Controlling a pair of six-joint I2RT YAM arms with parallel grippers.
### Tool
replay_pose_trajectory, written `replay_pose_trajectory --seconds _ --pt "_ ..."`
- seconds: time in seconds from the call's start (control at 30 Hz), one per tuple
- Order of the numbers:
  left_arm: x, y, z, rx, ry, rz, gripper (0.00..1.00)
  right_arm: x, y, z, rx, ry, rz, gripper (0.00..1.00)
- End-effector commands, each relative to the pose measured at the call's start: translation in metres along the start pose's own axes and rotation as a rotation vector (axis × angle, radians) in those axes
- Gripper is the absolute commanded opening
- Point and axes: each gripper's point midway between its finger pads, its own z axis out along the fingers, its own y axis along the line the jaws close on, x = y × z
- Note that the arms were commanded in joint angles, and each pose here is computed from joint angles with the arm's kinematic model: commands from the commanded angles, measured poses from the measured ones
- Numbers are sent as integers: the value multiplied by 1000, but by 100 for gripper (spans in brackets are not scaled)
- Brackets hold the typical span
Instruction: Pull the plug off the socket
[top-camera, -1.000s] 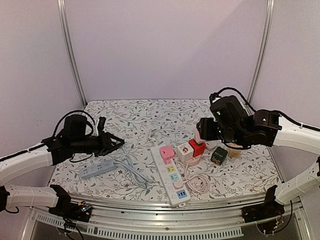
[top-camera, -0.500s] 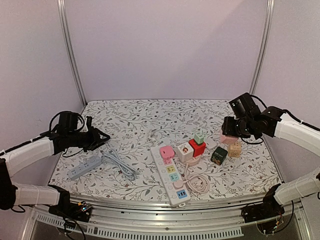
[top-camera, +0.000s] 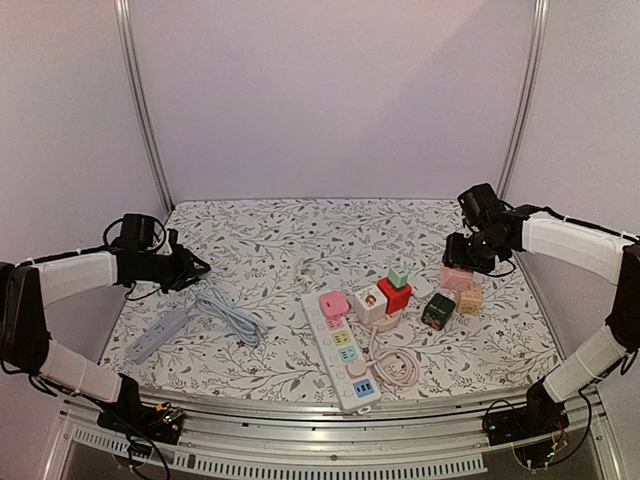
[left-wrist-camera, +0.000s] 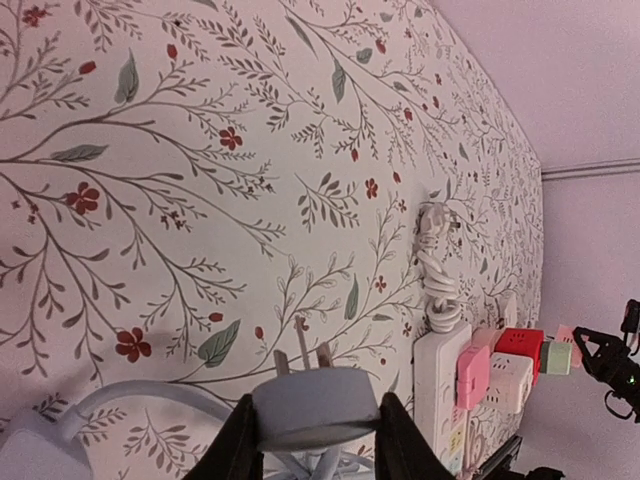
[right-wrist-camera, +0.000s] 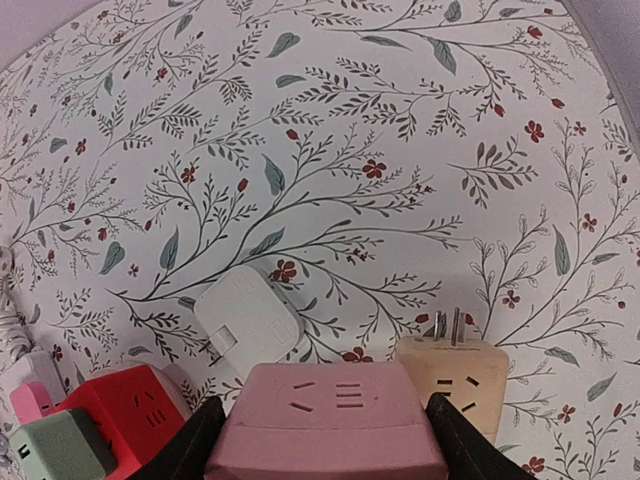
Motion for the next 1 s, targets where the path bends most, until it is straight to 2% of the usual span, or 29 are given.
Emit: replay_pose_trajectory --seconds 0.0,0.37,0.5,0.67,0.73,0.87,0.97 --pt "-30 4 2 -18 -63 43 0 -20 9 10 -37 -15 -22 2" --pt "-29 27 34 -57 19 -1 0 -23 9 56 -3 65 -52 6" --pt "-26 35 40 -72 37 -11 6 -19 11 70 -2 97 -55 8" --pt "-25 39 44 -85 47 -8 20 -17 10 81 9 119 -56 17" --pt "-23 41 45 -89 54 -14 30 -14 7 84 16 126 -48 24" --pt "-21 42 43 -93 56 -21 46 -9 5 88 20 143 -34 31" --pt "-21 42 41 -100 49 -12 59 -8 6 90 19 149 -34 43"
